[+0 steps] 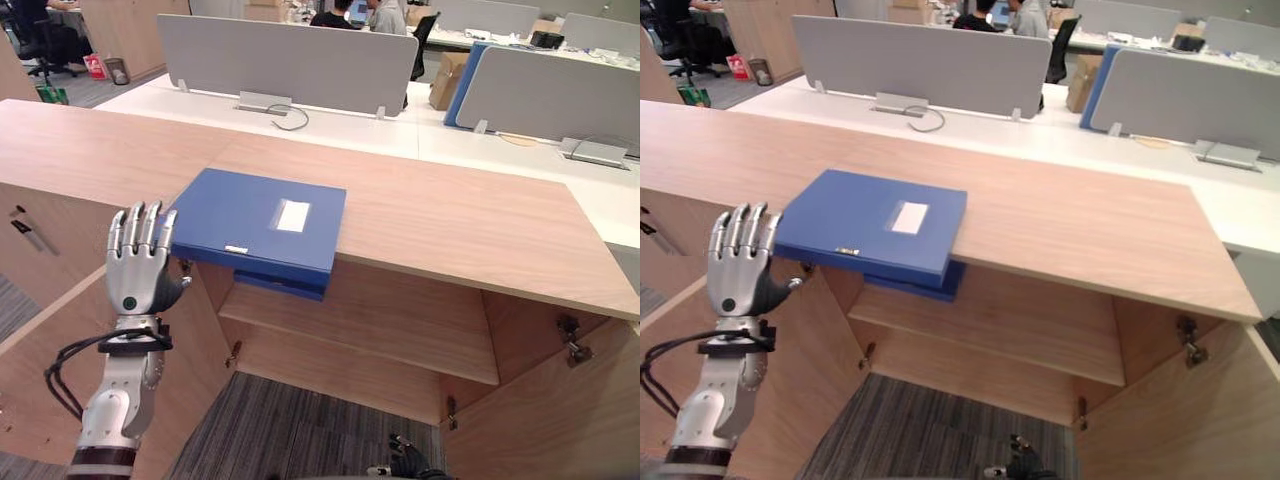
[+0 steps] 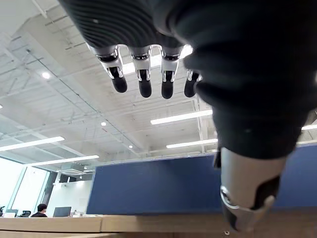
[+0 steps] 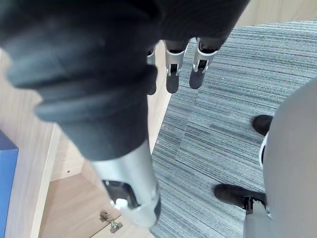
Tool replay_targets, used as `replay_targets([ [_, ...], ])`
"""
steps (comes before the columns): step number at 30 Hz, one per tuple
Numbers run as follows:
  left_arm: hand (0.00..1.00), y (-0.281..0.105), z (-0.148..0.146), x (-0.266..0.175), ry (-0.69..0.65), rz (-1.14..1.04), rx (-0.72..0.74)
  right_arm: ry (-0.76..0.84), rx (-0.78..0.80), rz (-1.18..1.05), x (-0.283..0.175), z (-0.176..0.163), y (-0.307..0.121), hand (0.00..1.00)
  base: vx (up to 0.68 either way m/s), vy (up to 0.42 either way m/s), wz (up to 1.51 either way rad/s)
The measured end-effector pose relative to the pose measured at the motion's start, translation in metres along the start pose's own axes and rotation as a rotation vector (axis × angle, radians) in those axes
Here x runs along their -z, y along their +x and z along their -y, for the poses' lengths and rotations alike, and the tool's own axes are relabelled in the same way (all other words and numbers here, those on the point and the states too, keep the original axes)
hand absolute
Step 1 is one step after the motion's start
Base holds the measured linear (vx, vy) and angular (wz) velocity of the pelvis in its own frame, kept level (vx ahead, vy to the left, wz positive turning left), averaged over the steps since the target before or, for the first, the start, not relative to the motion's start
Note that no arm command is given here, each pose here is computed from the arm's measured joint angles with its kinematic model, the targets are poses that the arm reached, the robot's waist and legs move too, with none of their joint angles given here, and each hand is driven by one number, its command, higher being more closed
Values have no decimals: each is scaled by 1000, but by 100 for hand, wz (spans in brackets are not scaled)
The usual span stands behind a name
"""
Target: Walk over to the cabinet, pick up the folder, carry it to the office cabinet, place the folder inside the office cabinet, then close the office cabinet door
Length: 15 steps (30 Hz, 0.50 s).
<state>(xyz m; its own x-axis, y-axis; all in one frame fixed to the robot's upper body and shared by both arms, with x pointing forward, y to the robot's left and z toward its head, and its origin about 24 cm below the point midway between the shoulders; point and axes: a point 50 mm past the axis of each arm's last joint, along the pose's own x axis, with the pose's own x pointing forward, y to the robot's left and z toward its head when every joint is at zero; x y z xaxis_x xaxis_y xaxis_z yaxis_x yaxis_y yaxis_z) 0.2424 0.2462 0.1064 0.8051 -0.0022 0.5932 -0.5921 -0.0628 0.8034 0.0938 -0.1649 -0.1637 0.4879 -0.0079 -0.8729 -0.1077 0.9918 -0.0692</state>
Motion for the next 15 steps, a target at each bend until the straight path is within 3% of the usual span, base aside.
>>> replay_targets([
  [15, 0, 16, 17, -9, -22, 16, 53, -28, 20, 20, -5, 11, 0, 0, -12, 3, -5],
])
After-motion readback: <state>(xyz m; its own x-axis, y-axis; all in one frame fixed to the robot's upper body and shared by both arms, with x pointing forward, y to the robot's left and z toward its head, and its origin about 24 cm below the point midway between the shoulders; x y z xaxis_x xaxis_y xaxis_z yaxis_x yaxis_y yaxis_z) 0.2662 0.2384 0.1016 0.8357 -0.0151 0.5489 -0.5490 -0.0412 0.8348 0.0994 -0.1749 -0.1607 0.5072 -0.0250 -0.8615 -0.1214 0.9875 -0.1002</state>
